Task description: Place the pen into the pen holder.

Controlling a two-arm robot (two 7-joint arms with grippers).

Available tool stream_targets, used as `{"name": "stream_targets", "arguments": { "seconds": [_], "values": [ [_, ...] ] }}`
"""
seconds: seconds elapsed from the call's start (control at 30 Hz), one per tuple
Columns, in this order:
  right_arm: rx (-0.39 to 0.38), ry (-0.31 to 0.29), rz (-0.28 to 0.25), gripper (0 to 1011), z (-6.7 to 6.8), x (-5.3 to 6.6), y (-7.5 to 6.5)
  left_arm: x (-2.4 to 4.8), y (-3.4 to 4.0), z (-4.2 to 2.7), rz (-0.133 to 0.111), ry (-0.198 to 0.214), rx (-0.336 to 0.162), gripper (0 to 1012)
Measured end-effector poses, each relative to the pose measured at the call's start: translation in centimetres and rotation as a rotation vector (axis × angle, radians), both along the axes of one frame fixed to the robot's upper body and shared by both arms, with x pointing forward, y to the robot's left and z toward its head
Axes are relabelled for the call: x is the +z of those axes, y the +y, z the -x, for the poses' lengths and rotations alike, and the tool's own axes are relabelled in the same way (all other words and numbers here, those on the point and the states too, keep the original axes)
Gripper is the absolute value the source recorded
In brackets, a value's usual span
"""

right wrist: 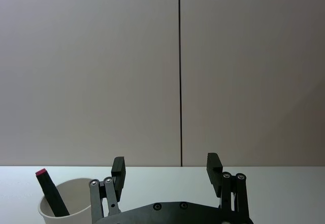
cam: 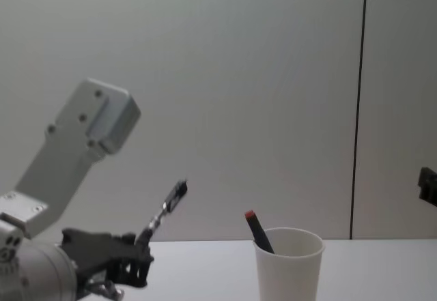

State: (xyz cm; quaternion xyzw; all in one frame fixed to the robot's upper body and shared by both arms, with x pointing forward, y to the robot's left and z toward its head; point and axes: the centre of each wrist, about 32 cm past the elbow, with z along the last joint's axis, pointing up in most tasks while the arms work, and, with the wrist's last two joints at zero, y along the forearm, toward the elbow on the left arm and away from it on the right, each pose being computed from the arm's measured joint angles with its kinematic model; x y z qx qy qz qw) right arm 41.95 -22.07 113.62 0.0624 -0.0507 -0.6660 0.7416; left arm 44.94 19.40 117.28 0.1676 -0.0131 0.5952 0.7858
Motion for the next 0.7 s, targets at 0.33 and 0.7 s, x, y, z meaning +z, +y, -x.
{"name": "stream_targets", "arguments": {
  "seconds": [0.33, 0.7],
  "values": [
    [0.0, 0.0, 0.0, 1001, 0.0, 0.0, 0.0, 0.46, 0.44, 0.62, -0.007, -0.162, -0.022, 112],
    [0.0, 0.0, 0.0, 1002, 0.0, 0.0, 0.0, 0.42, 1.24, 0.38, -0.008, -0.344, -0.127, 112]
  ]
}}
